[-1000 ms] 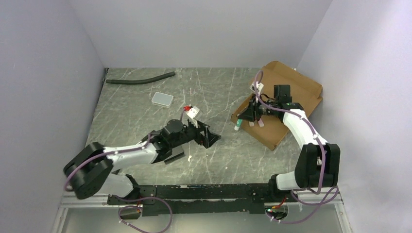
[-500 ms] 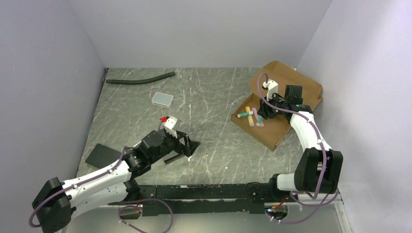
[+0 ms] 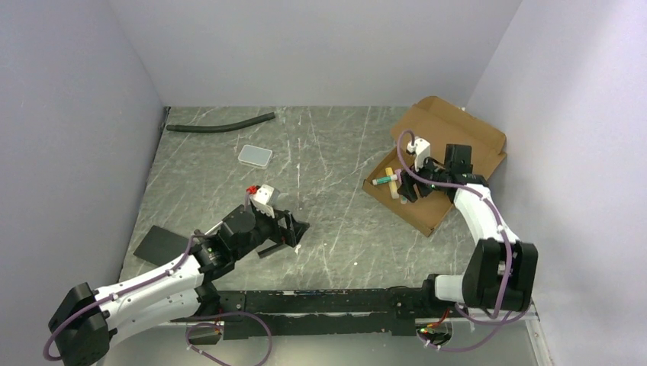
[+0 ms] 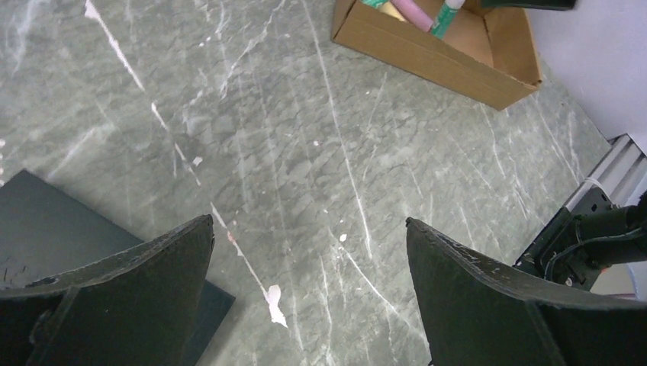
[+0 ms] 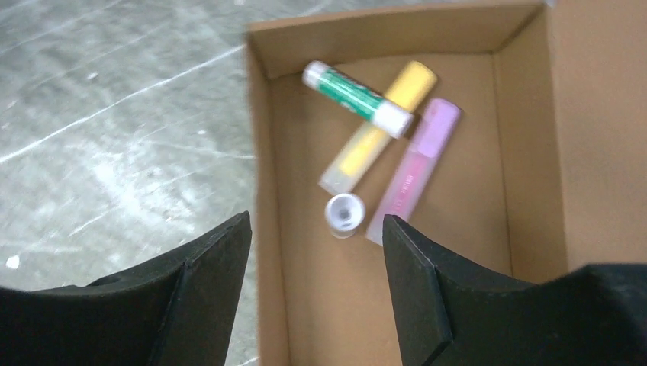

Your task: Fold the paper box

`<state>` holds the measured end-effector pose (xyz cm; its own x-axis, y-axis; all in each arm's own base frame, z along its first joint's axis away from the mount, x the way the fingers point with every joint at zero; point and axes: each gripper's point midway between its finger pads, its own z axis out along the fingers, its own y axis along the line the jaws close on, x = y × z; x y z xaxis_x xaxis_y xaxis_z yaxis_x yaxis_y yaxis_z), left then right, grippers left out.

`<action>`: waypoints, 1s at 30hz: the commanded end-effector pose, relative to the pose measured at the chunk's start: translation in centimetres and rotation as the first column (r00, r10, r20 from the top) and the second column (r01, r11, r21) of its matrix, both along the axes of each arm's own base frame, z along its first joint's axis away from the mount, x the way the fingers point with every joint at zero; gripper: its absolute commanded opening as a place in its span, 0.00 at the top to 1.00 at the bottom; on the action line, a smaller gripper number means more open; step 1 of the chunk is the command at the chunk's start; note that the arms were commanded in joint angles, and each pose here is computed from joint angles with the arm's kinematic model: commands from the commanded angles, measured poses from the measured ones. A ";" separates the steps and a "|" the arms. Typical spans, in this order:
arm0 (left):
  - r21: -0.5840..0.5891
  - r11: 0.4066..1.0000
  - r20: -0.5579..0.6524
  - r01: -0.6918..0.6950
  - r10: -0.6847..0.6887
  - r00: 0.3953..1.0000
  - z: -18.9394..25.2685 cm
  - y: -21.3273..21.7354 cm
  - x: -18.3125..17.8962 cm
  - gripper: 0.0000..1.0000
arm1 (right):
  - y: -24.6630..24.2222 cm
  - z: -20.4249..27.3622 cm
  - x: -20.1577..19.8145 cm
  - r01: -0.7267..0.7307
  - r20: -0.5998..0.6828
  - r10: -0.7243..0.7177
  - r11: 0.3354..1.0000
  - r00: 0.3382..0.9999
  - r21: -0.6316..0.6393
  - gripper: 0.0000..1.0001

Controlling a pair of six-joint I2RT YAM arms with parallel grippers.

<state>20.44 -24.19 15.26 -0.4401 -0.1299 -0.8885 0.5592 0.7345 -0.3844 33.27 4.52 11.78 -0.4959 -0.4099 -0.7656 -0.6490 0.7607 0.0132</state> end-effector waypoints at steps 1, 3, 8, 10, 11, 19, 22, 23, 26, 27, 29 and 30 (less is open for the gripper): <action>-0.026 0.996 -0.027 -0.079 0.079 0.997 -0.8 1.1 0.5 0.01 | 3.2 3.1 -2.9 -0.285 0.226 0.278 0.959 0.934 -0.001 0.30; -0.043 0.996 -0.027 -0.079 0.078 0.997 -0.9 1.1 0.3 0.01 | 3.9 3.4 -4.3 -0.362 0.304 0.357 0.931 0.883 -0.042 0.21; -0.047 0.996 -0.030 -0.082 0.081 0.996 -0.9 1.2 0.3 0.00 | 3.9 2.6 -5.7 -0.366 0.366 0.380 0.924 0.849 -0.111 0.08; -0.048 0.996 -0.032 -0.079 0.078 0.996 -0.9 1.2 0.2 0.00 | 3.4 2.0 -5.5 -0.339 0.344 0.361 0.932 0.867 -0.126 0.09; -0.049 0.996 -0.033 -0.078 0.076 0.997 -0.9 1.1 0.2 0.01 | 3.2 1.8 -5.3 -0.327 0.328 0.352 0.936 0.877 -0.132 0.09; -0.044 0.995 -0.048 -0.085 0.083 0.995 -1.3 1.1 0.3 0.01 | 2.7 -0.5 -4.3 -0.276 0.191 0.304 0.948 0.933 -0.159 0.11; -0.040 0.995 -0.049 -0.095 0.093 0.994 -1.4 1.3 0.4 0.00 | 2.8 -1.0 -4.2 -0.277 0.161 0.303 0.946 0.939 -0.166 0.11; -0.039 0.995 -0.049 -0.096 0.094 0.994 -1.4 1.3 0.3 0.01 | 2.8 -1.1 -4.2 -0.276 0.159 0.302 0.947 0.940 -0.166 0.11; -0.038 0.994 -0.052 -0.103 0.101 0.994 -1.6 1.4 0.4 0.01 | 2.6 -1.2 -4.1 -0.263 0.153 0.289 0.950 0.945 -0.170 0.11; -0.036 0.994 -0.055 -0.105 0.103 0.993 -1.7 1.4 0.4 0.01 | 2.6 -1.2 -4.0 -0.257 0.150 0.283 0.951 0.947 -0.171 0.11; -0.035 0.993 -0.057 -0.110 0.108 0.993 -1.8 1.5 0.5 0.00 | 2.4 -1.4 -3.9 -0.247 0.136 0.271 0.954 0.953 -0.170 0.11; -0.034 0.993 -0.059 -0.110 0.108 0.992 -1.9 1.4 0.5 0.01 | 2.4 -1.5 -3.8 -0.241 0.129 0.264 0.955 0.956 -0.170 0.12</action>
<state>20.41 -22.89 13.16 -0.4810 -0.1824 -0.8575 0.4758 0.7672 -0.4301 27.77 7.15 8.75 -0.2559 -0.6232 -0.7390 -0.8298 0.5338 -0.1627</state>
